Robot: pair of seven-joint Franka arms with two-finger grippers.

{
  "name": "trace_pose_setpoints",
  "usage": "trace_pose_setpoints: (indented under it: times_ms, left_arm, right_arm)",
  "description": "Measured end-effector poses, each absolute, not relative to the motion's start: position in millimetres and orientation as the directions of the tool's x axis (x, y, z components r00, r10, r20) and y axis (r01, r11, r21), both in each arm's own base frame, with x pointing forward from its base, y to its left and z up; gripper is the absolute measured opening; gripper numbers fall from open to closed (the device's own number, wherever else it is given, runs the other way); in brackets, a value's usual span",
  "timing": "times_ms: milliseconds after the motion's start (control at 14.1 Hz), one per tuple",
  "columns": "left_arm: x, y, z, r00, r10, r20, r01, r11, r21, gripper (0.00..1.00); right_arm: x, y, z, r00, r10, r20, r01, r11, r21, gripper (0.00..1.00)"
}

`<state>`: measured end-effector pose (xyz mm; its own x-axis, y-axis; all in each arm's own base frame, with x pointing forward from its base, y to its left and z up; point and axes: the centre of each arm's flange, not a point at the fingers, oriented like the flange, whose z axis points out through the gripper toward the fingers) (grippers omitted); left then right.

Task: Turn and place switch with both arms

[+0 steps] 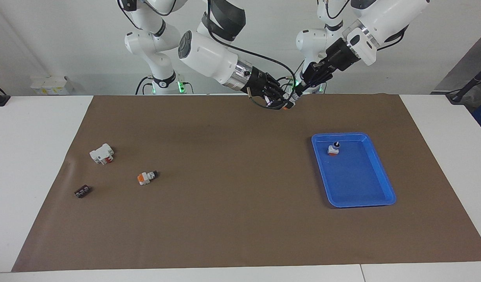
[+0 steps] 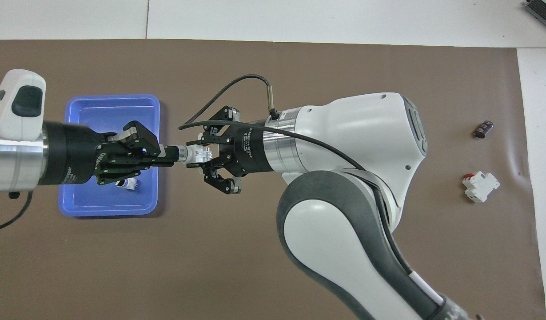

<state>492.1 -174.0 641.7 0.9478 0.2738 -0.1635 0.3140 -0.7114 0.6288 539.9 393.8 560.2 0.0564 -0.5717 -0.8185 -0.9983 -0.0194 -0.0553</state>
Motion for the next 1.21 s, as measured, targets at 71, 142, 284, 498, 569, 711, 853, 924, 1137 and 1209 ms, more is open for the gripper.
trace_pose_setpoints:
  times_ms: [71,142,284,498,569,711,853,924,1137,1209]
  left_arm:
    - [491.7,-173.6,641.4,0.963,0.236,-0.129,0.263,-0.725,0.637,0.11]
    - [491.3,-173.3,641.2,0.976,0.197,-0.093,0.210,-0.737,0.643,0.11]
    - [490.7,-172.5,640.5,0.996,0.094,-0.002,0.073,-0.757,0.649,0.11]
    - [489.4,-170.8,638.6,0.974,-0.128,0.187,-0.218,-0.756,0.618,0.11]
    - [488.6,-170.5,638.0,0.941,-0.220,0.258,-0.333,-0.740,0.584,0.11]
    - [486.4,-170.5,637.7,0.887,-0.324,0.329,-0.458,-0.713,0.531,0.11]
    - [483.1,-172.5,639.2,0.825,-0.425,0.373,-0.563,-0.685,0.462,0.11]
    - [481.2,-173.6,640.3,0.773,-0.495,0.396,-0.631,-0.656,0.413,0.11]
    - [479.3,-173.7,642.3,0.528,-0.701,0.479,-0.847,-0.471,0.246,0.11]
    - [478.8,-173.8,642.9,0.449,-0.746,0.491,-0.892,-0.408,0.197,0.11]
  right_arm:
    - [539.8,393.9,560.1,0.056,-0.572,-0.819,-0.998,-0.020,-0.055,0.33]
    - [539.8,393.9,560.1,0.056,-0.572,-0.818,-0.998,-0.020,-0.055,0.33]
    - [539.7,394.0,560.1,0.057,-0.572,-0.818,-0.998,-0.020,-0.055,0.33]
    - [539.2,394.5,559.4,0.056,-0.572,-0.818,-0.998,-0.023,-0.053,0.33]
    - [538.6,395.1,558.7,0.056,-0.573,-0.818,-0.998,-0.024,-0.051,0.33]
    - [537.1,396.9,557.2,0.056,-0.574,-0.817,-0.998,-0.030,-0.048,0.33]
    - [534.9,399.1,555.7,0.057,-0.575,-0.816,-0.998,-0.039,-0.042,0.33]
    - [533.0,401.1,554.5,0.057,-0.575,-0.816,-0.998,-0.044,-0.039,0.33]
    - [530.2,404.6,554.0,0.060,-0.575,-0.816,-0.998,-0.051,-0.038,0.33]
    - [529.5,405.6,554.0,0.061,-0.575,-0.816,-0.998,-0.053,-0.038,0.33]
